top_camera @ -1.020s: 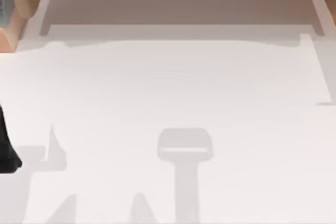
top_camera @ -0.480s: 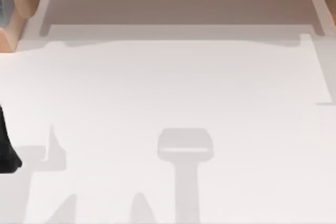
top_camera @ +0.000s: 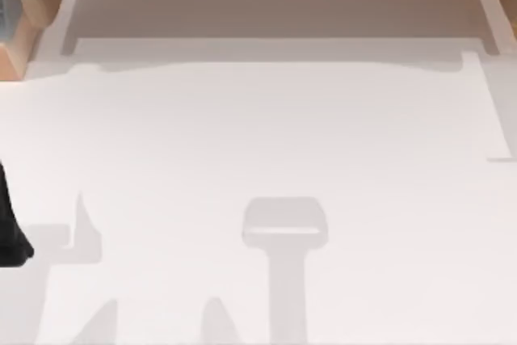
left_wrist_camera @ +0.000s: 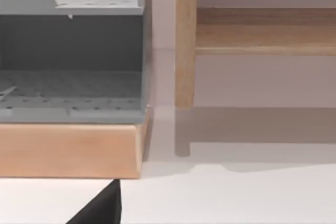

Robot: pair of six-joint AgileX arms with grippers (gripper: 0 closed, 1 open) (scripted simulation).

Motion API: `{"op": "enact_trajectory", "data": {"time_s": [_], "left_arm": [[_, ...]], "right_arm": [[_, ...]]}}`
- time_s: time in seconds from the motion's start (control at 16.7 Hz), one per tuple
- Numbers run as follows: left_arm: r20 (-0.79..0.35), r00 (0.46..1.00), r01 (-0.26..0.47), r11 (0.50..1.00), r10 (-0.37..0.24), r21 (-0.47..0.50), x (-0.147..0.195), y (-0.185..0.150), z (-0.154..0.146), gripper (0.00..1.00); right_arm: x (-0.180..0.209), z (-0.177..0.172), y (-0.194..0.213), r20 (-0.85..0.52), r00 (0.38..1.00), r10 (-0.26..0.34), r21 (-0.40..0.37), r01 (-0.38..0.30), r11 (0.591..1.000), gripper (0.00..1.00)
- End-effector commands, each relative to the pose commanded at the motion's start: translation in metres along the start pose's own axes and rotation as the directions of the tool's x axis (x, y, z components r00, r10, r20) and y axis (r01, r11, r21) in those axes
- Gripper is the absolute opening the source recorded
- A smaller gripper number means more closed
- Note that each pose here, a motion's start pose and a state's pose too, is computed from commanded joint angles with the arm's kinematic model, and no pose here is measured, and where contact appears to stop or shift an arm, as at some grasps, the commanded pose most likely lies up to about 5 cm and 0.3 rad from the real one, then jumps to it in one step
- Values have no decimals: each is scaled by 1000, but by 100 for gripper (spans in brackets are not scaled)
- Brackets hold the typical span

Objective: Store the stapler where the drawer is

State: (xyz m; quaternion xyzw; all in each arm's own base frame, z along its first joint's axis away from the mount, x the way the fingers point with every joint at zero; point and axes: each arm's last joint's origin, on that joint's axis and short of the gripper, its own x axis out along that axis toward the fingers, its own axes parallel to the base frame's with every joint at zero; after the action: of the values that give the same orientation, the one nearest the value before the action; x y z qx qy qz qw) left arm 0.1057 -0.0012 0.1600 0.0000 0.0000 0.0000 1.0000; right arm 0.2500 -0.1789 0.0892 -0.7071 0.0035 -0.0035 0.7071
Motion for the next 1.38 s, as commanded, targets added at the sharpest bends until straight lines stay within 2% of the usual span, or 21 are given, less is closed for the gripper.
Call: {"op": "enact_trajectory", "data": {"time_s": [0.06, 0.84, 1.38], "left_arm": [[0, 1000, 0, 1000, 0, 0, 0, 0, 0, 100], [0, 1000, 0, 1000, 0, 0, 0, 0, 0, 100], [0, 1000, 0, 1000, 0, 0, 0, 0, 0, 100]], "right_arm": [[0, 0, 0, 0, 1000, 0, 0, 0, 1000, 100], [0, 0, 0, 0, 1000, 0, 0, 0, 1000, 2], [-1, 0, 1, -2, 1000, 4, 5, -4, 1000, 0]]}}
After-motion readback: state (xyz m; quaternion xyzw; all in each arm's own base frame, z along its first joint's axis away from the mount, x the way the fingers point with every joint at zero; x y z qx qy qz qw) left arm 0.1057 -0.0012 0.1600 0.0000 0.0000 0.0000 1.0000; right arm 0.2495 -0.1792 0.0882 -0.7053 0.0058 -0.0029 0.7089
